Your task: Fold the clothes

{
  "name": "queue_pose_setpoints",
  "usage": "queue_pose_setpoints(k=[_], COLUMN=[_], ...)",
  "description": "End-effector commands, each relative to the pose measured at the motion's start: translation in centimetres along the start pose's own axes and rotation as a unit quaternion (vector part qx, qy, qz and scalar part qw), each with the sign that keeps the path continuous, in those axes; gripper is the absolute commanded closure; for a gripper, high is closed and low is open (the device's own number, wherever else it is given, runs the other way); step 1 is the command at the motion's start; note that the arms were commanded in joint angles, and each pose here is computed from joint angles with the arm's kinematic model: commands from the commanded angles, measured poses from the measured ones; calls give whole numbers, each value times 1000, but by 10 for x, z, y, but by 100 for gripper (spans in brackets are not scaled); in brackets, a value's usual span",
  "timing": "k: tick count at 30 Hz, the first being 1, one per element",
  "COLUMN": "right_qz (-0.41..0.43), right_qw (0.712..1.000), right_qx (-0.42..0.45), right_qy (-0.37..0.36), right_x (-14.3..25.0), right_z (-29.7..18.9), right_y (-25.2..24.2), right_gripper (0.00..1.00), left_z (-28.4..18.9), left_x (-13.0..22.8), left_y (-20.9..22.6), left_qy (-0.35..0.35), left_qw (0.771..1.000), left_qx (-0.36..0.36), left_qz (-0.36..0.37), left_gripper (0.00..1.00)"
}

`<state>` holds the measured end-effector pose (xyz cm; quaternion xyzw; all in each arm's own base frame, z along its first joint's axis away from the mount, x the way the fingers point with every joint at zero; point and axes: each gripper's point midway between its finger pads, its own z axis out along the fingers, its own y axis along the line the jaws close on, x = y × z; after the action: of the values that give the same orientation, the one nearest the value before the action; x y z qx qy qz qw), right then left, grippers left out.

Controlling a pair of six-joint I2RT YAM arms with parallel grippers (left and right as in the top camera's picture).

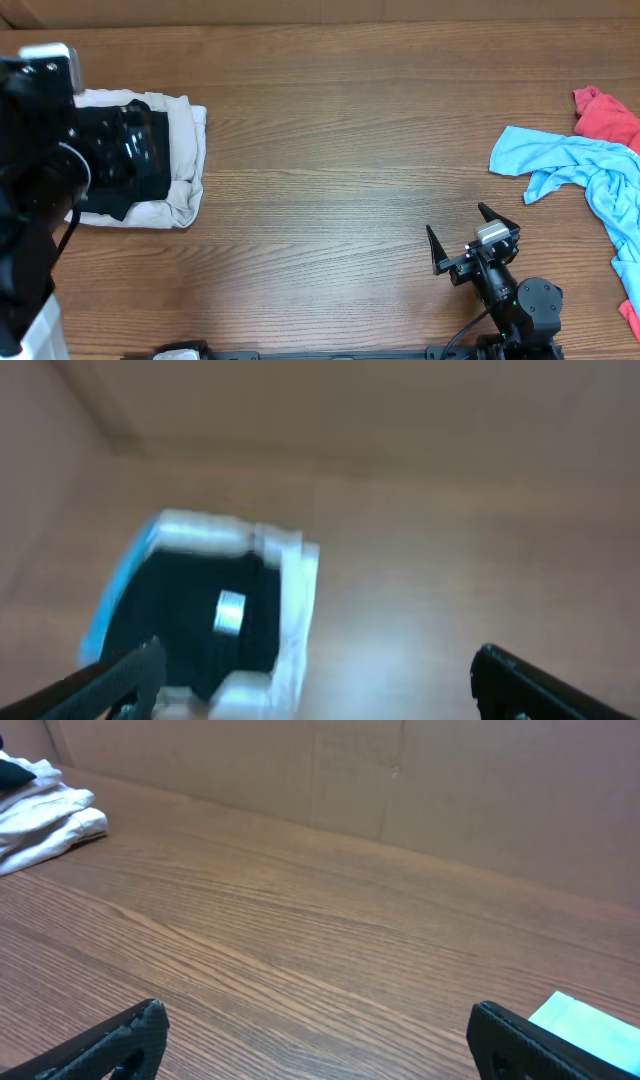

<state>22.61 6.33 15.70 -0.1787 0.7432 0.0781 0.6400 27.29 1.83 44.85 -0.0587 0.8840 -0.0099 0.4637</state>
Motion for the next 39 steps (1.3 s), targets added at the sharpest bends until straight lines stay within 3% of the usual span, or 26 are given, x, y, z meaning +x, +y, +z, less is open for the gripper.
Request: queue_pose_setpoints(k=[1, 5, 11, 22, 27, 35, 39], right_qz=[0, 0, 0, 0, 0, 0, 0], right_qw=[1000, 1000, 1000, 1000, 1000, 1000, 1000], right_qx=[1, 1, 1, 1, 1, 1, 1], right_qy=[-6, -6, -6, -6, -6, -6, -6], right_x=[-1, -1, -1, -1, -1, -1, -1], right_z=[0, 0, 0, 0, 0, 0, 0], right_y=[0, 0, 0, 0, 0, 0, 0], right_gripper=[0, 0, 0, 0, 0, 0, 0], left_z=[10, 33, 60, 64, 96, 128, 140], left_x=[6, 31, 103, 180, 219, 238, 257], left_y=[-19, -24, -19, -8, -7, -12, -17], left_qy=[-60, -108, -186, -293, -278, -300, -259], left_qw=[997, 991, 978, 953, 957, 948, 959], left_qx=[57, 83, 88, 79, 85, 100, 110], left_qz=[-1, 5, 13, 20, 14, 22, 24], left_gripper=[0, 0, 0, 0, 0, 0, 0])
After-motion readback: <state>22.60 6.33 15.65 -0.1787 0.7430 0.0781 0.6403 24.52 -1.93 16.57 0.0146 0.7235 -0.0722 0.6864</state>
